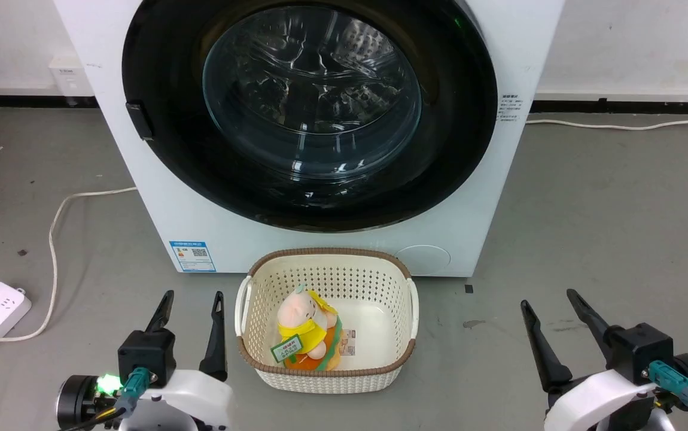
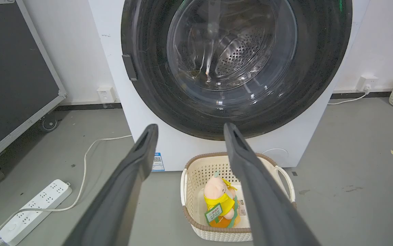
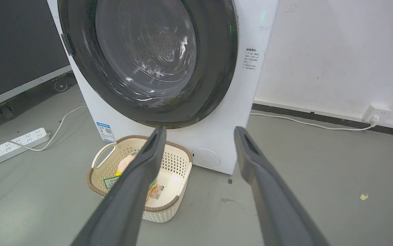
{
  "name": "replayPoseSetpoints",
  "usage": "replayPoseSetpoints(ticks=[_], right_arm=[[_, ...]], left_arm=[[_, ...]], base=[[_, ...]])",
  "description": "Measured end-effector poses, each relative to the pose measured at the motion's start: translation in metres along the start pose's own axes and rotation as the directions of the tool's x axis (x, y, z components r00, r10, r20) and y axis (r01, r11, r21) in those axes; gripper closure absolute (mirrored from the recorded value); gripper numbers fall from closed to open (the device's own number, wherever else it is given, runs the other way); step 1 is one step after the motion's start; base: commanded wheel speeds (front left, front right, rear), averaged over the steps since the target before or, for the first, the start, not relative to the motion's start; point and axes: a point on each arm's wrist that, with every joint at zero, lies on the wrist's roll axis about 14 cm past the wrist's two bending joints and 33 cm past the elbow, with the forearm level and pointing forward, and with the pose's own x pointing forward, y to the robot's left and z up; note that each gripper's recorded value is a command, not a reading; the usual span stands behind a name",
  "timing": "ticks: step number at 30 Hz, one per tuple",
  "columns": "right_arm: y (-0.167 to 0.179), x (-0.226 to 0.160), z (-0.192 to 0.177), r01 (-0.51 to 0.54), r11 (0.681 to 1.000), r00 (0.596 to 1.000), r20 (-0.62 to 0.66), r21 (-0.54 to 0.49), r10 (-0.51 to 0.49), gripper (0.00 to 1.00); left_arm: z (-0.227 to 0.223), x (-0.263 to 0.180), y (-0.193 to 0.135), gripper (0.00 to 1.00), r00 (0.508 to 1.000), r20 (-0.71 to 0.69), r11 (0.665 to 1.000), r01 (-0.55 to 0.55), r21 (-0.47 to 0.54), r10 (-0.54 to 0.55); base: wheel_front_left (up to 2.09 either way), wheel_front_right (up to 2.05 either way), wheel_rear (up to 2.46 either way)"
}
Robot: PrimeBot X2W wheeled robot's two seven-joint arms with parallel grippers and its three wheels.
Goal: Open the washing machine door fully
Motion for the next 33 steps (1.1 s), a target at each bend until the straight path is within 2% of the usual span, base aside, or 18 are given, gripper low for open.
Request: replayPoseSetpoints(ticks=[17,33], right_arm=[[-0.006,0.019,0.004,0.004,0.991,1.000,0.030,0.136,-0.008,0.00],[-0.027,0.066,0.018,0.023,0.943,0.998,0.051,0.333,-0.042,0.00]], left_arm=[[-0.009,0.008,-0.005,0.00,1.000,-0.003,1.000,0.012,-0.001,-0.012],[-0.016,0.024,-0.008,0.00,1.000,0.000,1.000,0.017,-0.001,-0.017]], base=[[0.00,0.00,0.00],[0.00,0.00,0.00]])
